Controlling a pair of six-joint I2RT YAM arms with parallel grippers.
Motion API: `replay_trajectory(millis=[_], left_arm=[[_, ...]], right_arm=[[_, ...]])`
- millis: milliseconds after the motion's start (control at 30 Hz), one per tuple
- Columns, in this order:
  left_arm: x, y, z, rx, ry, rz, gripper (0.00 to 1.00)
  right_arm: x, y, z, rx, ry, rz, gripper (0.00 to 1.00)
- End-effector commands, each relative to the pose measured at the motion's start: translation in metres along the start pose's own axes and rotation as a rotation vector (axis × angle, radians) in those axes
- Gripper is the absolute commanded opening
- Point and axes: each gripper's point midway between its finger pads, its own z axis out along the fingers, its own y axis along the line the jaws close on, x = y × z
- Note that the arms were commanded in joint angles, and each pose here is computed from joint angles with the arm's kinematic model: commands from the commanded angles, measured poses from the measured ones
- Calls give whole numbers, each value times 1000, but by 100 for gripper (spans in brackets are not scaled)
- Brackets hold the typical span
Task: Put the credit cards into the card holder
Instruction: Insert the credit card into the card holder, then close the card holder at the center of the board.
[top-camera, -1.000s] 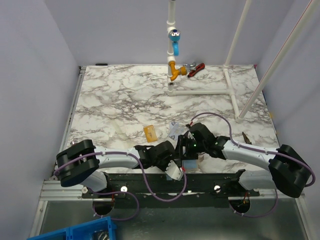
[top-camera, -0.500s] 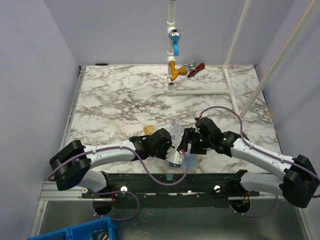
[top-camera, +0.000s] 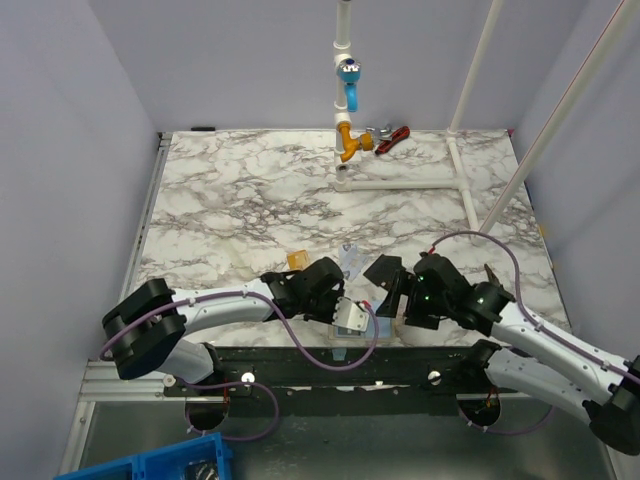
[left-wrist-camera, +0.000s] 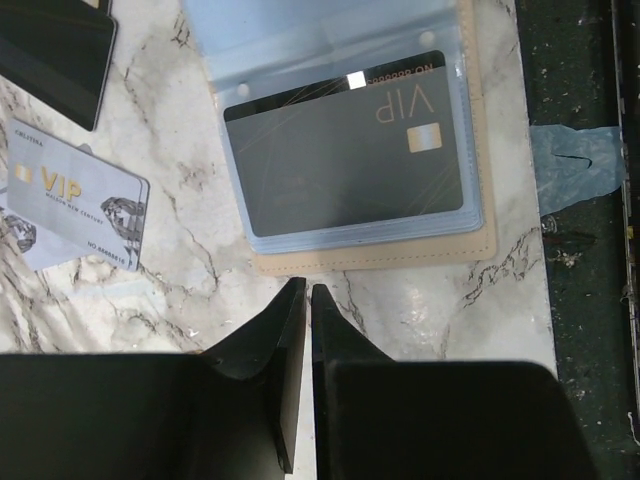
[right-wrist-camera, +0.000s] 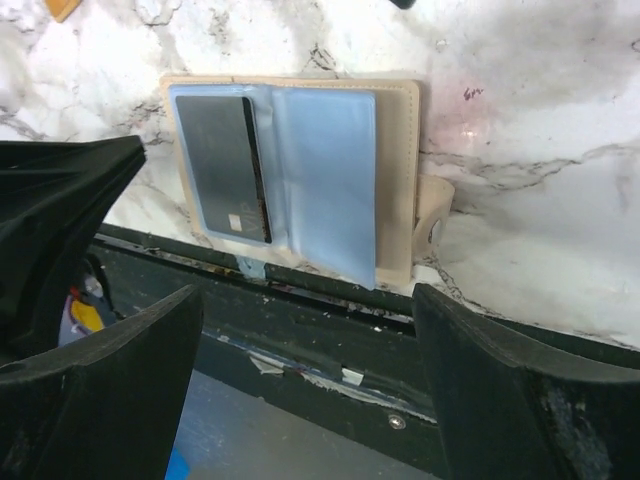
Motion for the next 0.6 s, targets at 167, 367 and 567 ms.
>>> replay_trajectory(millis=[167,367,567], left_arm=[[-6,-11,16,53,-3,94,7],[-5,-20,25,82,14,154,7],[-7,-19,39,112,46,198,6]], right_arm=[[43,-30,24,-51,87,139,89],[52,-31,38,-71,131,145,86],[49,-27,46,-95,117,140,80]])
